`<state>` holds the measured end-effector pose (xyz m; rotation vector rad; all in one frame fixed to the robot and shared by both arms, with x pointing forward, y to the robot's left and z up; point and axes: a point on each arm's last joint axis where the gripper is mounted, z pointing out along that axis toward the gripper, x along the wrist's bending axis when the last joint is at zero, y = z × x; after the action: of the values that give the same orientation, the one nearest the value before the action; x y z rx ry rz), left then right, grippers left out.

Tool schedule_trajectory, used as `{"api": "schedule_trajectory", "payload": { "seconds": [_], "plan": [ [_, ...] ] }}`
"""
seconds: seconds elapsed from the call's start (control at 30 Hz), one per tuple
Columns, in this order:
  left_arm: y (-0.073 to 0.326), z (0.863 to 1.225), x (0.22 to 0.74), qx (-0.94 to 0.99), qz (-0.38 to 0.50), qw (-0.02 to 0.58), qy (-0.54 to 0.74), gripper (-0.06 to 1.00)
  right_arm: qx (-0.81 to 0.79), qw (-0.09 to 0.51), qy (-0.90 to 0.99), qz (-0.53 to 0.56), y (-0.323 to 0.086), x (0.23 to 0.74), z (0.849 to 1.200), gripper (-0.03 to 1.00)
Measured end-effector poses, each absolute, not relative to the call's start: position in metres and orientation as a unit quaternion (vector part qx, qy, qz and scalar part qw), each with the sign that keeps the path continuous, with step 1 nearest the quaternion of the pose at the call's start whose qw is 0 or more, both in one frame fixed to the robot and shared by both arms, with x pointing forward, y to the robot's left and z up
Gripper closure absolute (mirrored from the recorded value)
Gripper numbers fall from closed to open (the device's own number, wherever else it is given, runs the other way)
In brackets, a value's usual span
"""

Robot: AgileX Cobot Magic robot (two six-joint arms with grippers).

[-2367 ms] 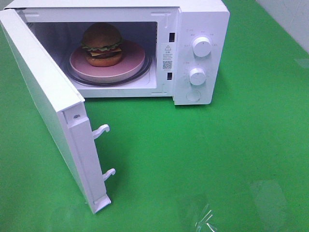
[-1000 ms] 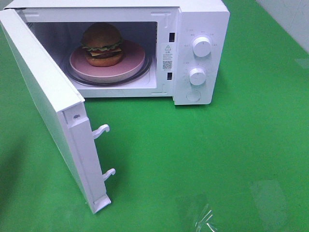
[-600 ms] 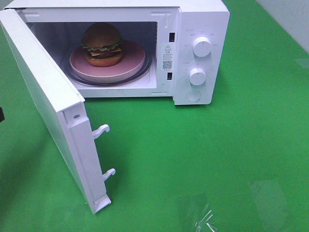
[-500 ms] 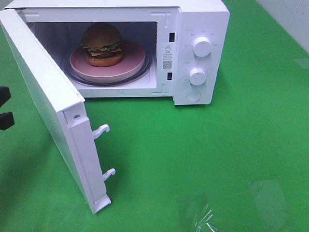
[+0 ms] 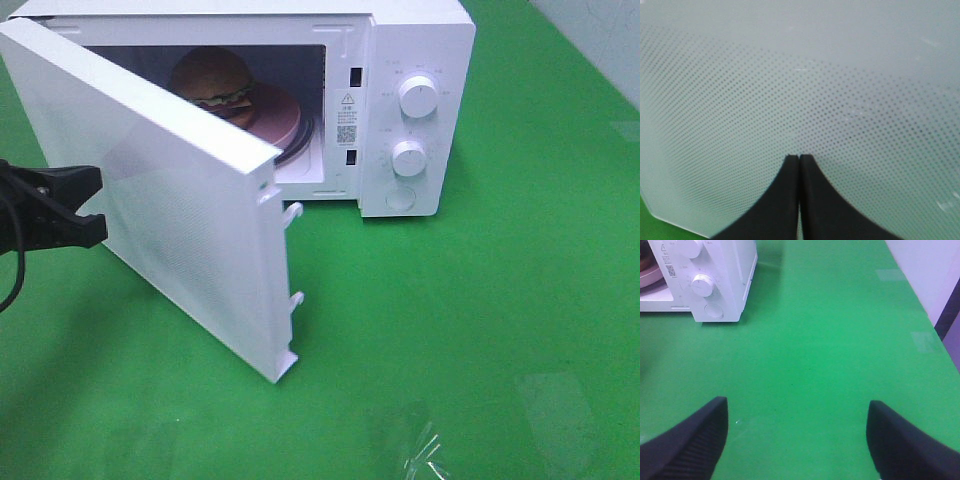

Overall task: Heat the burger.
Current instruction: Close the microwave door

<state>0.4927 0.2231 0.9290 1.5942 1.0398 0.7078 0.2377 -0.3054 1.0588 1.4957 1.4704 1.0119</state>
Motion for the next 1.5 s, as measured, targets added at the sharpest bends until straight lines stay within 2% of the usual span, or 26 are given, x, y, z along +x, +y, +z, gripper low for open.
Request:
{"api": "schedule_trajectory", "payload": {
  "seconds": [0.47, 0.77, 1.5],
  "plan": [
    [0.179, 0.930, 0.521, 0.662, 0.292, 0.544, 0.425, 0.94, 0.590, 0.395, 0.580, 0.399, -0.305, 0.238, 1.059, 0.23],
    [0.134, 0.933, 0.549, 0.654, 0.285, 0.563, 0.417, 0.94, 0.590, 0.395, 0.580, 0.399, -0.305, 0.238, 1.059, 0.23],
    [0.057, 0.928, 0.592, 0.701, 0.253, 0.554, 0.370, 0.94, 0.590, 0.395, 0.580, 0.399, -0.305, 0.238, 1.059, 0.23]
  ]
}}
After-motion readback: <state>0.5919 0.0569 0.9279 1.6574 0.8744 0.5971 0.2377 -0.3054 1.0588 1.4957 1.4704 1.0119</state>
